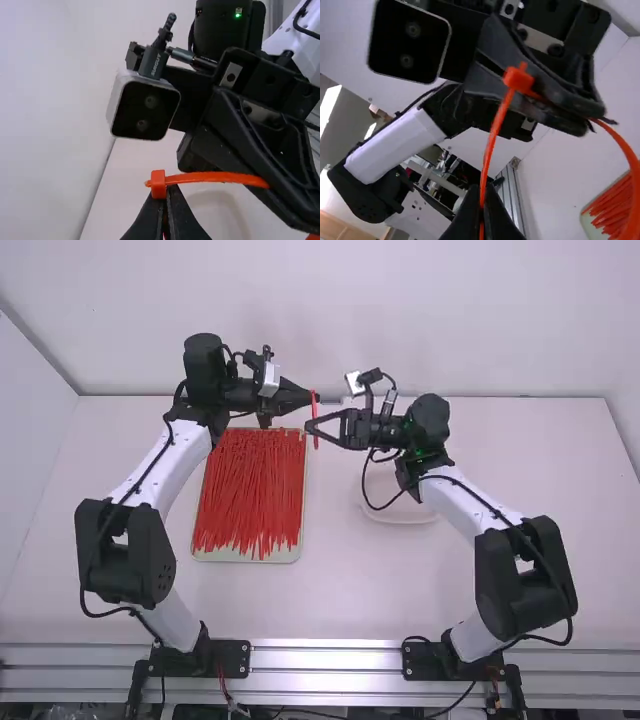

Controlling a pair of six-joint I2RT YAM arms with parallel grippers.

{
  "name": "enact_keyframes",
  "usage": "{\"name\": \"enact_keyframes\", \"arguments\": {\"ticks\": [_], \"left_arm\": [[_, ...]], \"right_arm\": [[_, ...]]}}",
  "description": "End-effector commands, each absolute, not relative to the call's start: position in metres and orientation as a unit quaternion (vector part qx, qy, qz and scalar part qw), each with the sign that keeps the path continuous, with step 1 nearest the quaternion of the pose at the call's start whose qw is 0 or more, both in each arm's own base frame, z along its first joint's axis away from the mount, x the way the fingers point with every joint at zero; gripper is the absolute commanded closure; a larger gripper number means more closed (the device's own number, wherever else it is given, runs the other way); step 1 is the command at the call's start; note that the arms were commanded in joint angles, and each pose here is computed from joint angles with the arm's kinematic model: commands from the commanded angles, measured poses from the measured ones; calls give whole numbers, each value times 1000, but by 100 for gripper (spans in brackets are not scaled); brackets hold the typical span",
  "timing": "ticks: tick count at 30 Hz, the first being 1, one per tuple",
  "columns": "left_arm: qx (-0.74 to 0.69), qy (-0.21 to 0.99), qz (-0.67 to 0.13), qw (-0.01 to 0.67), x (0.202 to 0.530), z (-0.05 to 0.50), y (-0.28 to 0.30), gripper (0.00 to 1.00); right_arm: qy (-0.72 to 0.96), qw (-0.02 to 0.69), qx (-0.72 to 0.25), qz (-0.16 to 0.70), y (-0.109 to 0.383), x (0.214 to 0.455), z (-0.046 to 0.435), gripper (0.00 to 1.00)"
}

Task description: Fasten the cable tie

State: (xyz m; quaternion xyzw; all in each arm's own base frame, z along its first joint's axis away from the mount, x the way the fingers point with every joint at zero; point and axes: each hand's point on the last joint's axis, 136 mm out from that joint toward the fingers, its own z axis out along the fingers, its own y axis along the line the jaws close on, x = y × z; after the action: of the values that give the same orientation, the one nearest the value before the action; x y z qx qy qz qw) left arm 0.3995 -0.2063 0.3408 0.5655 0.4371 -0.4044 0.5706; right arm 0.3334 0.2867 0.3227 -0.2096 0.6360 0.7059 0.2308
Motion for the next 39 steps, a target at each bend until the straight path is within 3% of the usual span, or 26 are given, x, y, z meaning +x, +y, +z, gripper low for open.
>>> {"name": "enact_keyframes", "arguments": {"ticks": [1, 39], "left_arm": [[580, 412, -407, 573, 392, 347, -205, 98], [606, 365, -428, 563, 373, 353, -215, 98]], "right_arm": [[630, 246, -195, 711, 285, 341, 337, 100], [617, 300, -174, 707, 279, 363, 366, 100]]}}
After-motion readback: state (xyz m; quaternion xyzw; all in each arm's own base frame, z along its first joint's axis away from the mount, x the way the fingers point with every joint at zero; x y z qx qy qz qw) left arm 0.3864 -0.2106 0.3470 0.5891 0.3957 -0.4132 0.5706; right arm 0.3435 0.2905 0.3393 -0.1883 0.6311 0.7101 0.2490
